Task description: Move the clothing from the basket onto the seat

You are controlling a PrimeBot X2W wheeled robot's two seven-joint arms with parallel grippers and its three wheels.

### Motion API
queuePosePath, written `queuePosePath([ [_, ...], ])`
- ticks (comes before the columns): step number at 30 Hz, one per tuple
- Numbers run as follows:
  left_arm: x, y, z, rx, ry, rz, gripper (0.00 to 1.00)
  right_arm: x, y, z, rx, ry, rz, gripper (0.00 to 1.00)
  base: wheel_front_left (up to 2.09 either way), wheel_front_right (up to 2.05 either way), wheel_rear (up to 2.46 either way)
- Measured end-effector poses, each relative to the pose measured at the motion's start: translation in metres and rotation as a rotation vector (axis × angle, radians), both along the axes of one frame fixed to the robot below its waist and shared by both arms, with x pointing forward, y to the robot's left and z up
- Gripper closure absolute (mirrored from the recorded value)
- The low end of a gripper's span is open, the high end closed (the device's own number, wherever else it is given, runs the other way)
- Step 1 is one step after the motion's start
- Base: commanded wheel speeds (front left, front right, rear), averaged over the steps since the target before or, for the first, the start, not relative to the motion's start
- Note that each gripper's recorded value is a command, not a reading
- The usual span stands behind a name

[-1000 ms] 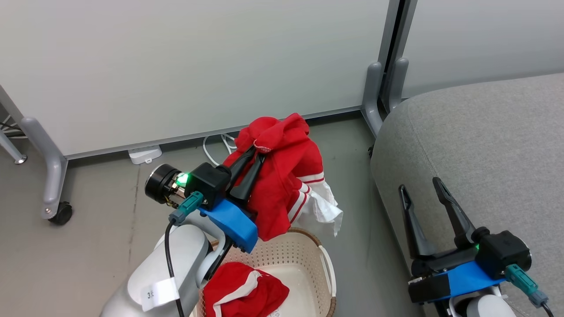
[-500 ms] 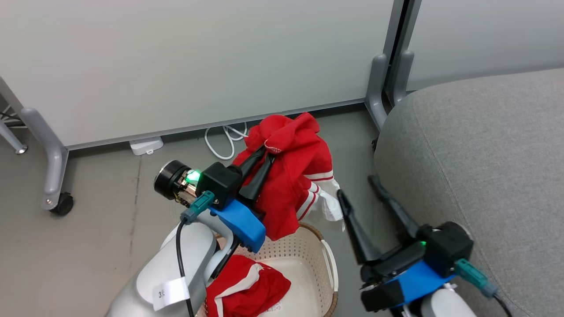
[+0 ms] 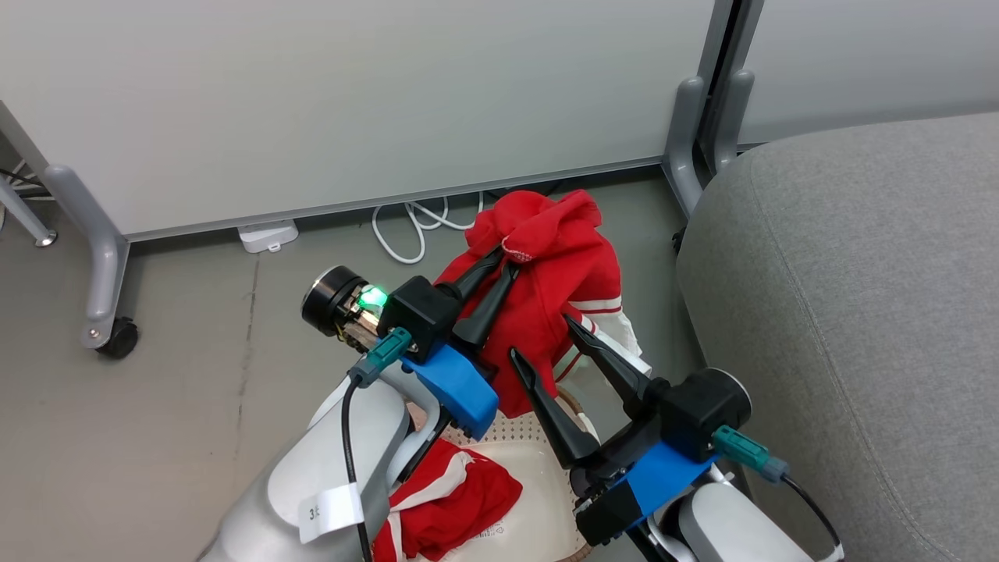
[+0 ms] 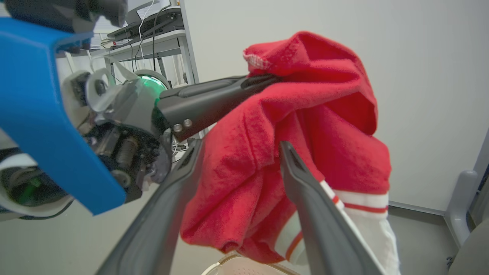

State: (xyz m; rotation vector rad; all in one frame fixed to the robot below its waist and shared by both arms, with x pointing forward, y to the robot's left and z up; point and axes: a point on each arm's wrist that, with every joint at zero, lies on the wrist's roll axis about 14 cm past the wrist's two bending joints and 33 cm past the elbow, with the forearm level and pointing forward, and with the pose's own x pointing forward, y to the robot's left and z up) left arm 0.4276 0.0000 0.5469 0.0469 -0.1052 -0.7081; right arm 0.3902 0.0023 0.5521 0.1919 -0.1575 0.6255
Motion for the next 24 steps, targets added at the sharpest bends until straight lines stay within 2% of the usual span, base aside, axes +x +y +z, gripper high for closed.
queuePosePath([
  [10,0.004,-0.004,-0.001,0.000,0.002,-0.007,1.00,0.021,0.012,-0.028,-0.077,0.075,0.039,0.00,0.00,0.00,0.00],
  [11,0.004,-0.004,-0.002,0.001,0.003,-0.008,1.00,0.022,0.014,-0.030,-0.077,0.082,0.044,0.60,0.00,0.00,0.00],
  [12,0.004,-0.004,-0.002,0.001,0.004,-0.009,1.00,0.023,0.015,-0.032,-0.072,0.094,0.046,1.00,0.00,0.00,0.00],
  [24,0.003,-0.007,-0.001,0.005,0.001,-0.017,1.00,0.026,0.016,-0.026,-0.061,0.093,0.050,1.00,0.00,0.00,0.00],
])
